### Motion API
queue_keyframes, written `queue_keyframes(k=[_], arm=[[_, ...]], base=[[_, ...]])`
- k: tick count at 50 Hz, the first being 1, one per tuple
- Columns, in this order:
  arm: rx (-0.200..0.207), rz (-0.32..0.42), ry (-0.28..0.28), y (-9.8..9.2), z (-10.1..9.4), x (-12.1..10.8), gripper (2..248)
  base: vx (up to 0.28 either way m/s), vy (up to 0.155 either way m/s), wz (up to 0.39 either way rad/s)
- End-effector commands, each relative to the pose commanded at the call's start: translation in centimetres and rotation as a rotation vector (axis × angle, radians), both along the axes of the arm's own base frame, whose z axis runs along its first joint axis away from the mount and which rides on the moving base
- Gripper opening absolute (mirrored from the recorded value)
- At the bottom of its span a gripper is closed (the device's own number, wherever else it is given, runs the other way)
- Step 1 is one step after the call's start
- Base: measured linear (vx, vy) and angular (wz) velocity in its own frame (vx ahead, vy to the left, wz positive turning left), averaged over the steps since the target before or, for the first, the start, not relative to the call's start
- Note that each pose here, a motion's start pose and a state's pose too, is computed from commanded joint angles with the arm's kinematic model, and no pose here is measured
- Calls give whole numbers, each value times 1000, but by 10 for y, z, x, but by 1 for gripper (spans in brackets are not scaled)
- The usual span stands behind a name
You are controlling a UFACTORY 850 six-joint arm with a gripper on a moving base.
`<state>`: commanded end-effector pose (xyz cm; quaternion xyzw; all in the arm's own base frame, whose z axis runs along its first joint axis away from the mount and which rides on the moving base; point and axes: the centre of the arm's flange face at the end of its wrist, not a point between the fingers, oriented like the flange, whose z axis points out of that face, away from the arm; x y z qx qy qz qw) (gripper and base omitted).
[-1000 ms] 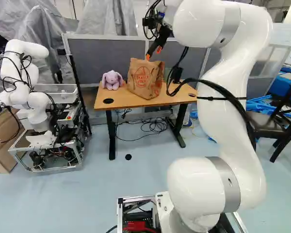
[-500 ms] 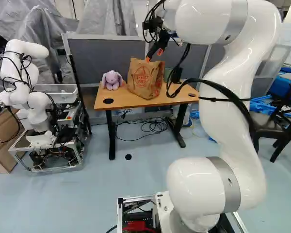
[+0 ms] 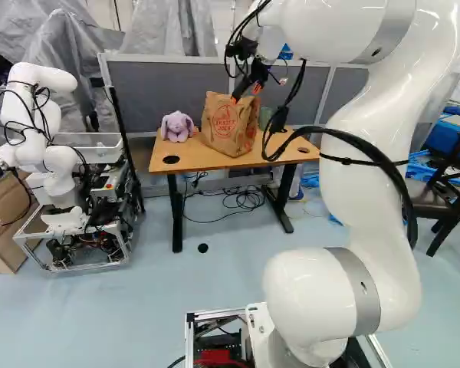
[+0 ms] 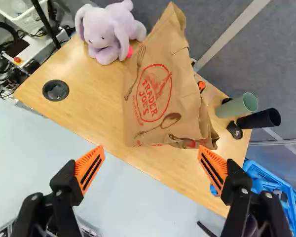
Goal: Pick up the bag on the ground and place it on the table
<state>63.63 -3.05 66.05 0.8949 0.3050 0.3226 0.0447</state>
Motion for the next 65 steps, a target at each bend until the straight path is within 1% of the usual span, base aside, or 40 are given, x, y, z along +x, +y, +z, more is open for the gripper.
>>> queue_keyframes(k=[17, 31, 47, 65], arm=[[15, -104, -53, 2, -34, -25, 247], [36, -192, -111, 4, -69, -54, 247], [74, -284, -192, 8, -113, -99, 247], [135, -362, -287, 13, -162, -158, 247]], base=[[0, 0, 0], [0, 0, 0], [0, 0, 0], [0, 0, 0]])
